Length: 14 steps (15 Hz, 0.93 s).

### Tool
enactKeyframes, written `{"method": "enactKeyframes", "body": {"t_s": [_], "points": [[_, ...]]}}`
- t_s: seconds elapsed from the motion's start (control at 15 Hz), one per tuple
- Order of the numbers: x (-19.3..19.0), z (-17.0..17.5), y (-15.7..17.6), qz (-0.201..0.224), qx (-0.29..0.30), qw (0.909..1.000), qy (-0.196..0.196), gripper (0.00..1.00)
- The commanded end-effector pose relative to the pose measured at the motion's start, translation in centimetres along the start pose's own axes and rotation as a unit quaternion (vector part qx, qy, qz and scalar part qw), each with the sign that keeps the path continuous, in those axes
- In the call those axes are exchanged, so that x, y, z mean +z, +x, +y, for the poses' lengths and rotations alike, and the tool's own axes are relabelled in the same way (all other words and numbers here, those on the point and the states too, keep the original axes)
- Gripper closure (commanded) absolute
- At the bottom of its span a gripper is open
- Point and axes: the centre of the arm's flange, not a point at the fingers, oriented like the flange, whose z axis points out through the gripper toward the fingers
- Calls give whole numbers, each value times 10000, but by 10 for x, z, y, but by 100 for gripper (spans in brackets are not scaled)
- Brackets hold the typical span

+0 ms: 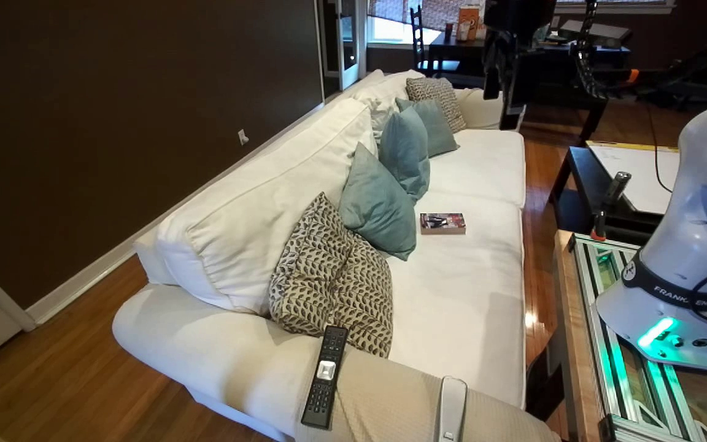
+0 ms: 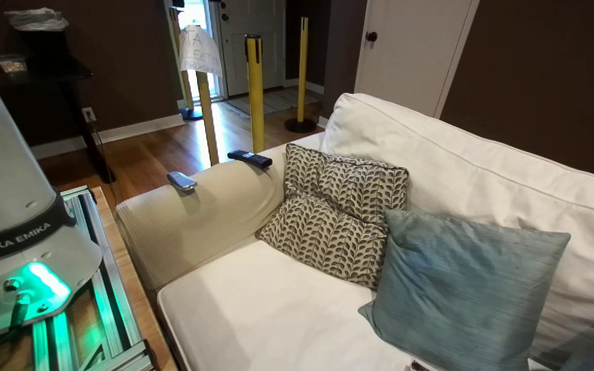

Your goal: Flip the grey remote over

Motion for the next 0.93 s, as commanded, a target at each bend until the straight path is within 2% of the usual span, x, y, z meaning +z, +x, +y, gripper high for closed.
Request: {"method": "enactKeyframes", "body": {"t_s": [0.0, 0.13, 0.2, 0.87], "points": [[9, -25, -8, 495, -690, 9963, -99, 0], [13, -36, -8, 583, -948, 9937, -91, 0], [2, -27, 2, 426, -661, 9969, -94, 0], [10, -41, 1, 479, -1025, 9934, -160, 0]]}}
